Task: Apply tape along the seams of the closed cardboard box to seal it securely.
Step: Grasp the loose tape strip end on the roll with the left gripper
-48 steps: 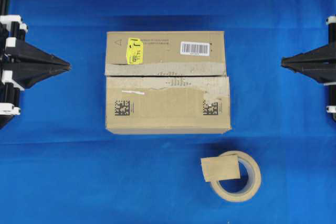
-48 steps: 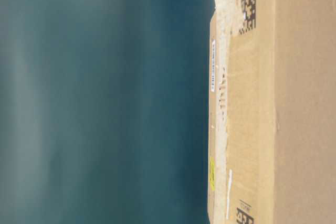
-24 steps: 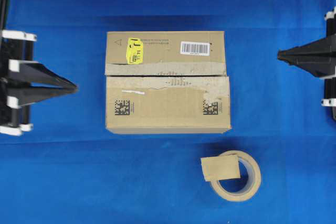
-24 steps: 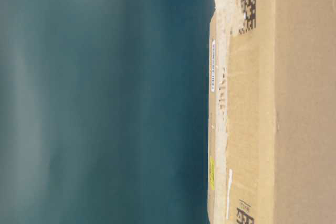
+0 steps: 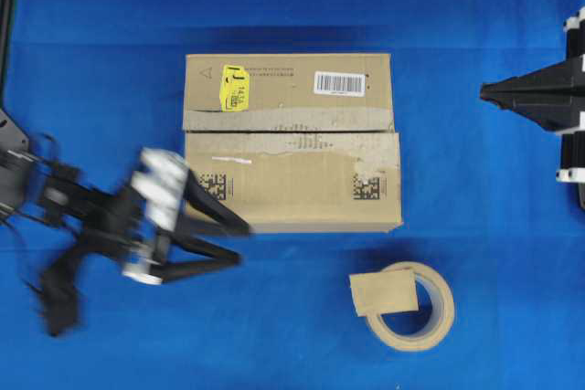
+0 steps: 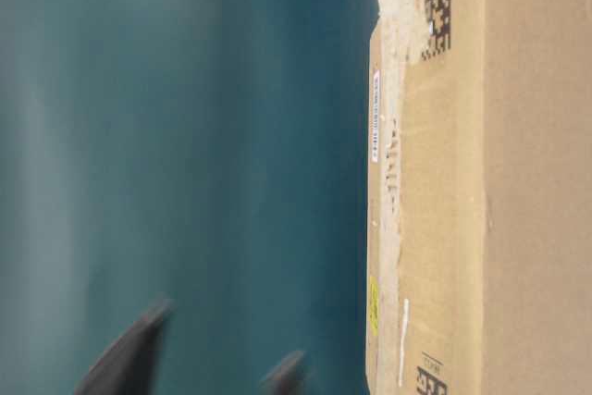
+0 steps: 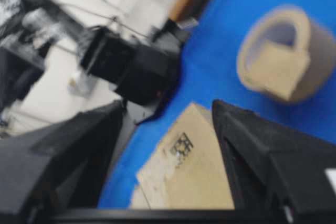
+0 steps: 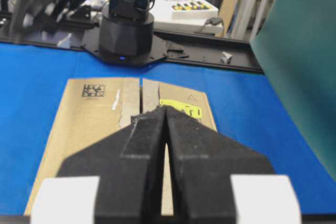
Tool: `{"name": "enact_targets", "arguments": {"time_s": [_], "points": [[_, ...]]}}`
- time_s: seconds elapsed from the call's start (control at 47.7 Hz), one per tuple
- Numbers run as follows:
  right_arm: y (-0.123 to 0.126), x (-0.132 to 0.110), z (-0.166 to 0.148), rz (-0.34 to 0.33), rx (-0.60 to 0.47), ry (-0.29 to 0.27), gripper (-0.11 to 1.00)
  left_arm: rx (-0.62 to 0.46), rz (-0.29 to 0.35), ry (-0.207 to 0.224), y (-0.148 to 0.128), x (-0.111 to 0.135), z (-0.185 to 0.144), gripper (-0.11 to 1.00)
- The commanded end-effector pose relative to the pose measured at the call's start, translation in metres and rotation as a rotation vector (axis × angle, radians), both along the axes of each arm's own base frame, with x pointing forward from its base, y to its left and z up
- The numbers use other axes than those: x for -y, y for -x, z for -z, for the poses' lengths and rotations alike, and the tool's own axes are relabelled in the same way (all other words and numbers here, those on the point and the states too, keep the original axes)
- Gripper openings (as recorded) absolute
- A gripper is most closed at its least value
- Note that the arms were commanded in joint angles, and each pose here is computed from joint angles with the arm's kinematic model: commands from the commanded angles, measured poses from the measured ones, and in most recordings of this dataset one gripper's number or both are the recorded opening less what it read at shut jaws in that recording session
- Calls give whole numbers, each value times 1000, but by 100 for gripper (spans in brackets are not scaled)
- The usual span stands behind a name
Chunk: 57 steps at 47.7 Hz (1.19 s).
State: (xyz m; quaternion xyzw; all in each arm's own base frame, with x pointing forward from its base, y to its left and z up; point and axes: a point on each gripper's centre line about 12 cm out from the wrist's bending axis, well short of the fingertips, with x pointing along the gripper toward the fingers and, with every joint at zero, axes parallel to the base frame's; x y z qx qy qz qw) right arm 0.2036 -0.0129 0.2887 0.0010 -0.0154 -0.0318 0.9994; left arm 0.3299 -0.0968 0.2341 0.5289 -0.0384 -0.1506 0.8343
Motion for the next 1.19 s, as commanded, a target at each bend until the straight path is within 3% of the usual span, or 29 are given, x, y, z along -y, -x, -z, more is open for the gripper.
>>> {"name": "enact_targets", "arguments": {"time_s": [0.0, 0.126, 0.293, 0.649, 1.173], "points": [[-2, 1, -9, 4, 27, 5, 0, -7, 5, -104, -28, 8, 7, 65], [-2, 1, -9, 4, 27, 5, 0, -57, 28, -237, -57, 17, 29, 65], [-3, 1, -9, 3, 26, 9, 0, -97, 46, -286, -87, 29, 49, 65], [-3, 1, -6, 3, 16, 12, 0, -150, 57, -306, -122, 41, 88, 65], [-4, 1, -3, 3, 7, 11, 0, -184, 61, -307, -141, 49, 102, 64]]}}
